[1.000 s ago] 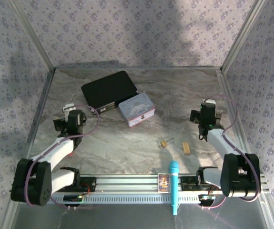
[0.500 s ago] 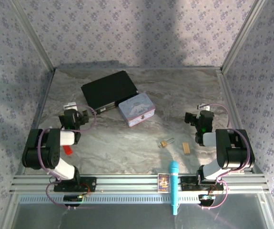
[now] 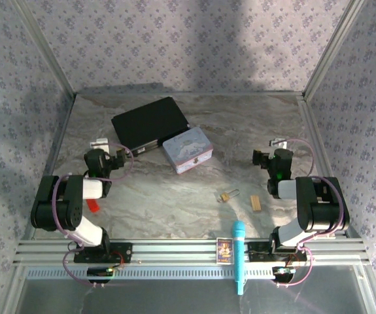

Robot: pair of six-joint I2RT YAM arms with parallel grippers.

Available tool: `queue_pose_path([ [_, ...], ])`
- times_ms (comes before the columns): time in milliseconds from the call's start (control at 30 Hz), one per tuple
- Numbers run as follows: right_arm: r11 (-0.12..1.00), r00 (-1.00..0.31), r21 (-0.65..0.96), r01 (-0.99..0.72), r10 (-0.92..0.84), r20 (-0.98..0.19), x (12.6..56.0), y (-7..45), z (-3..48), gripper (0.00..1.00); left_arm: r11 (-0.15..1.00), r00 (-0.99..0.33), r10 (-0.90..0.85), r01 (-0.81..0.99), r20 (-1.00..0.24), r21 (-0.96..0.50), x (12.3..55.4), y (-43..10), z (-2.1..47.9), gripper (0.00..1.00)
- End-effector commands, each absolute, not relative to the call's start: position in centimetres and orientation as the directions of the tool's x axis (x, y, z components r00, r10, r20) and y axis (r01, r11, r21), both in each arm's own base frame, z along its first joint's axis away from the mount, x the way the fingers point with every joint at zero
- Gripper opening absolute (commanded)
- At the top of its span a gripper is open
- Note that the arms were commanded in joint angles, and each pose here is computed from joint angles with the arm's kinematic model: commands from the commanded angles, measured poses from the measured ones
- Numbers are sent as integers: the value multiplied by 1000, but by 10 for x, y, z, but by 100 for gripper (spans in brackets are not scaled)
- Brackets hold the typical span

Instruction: Unlock a padlock with a key

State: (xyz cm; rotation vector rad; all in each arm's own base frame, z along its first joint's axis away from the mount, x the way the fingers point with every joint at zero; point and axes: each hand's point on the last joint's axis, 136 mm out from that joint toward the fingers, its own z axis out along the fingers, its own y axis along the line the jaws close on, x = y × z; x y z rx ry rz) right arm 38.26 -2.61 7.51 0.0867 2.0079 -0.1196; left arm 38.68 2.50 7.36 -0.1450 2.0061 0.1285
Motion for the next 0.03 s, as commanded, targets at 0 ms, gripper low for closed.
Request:
queue_pose_path([
  [0, 993, -398, -54, 102, -9, -917, 391, -25, 85, 99, 990, -371, -34, -137, -928, 19, 396, 22, 90, 100],
])
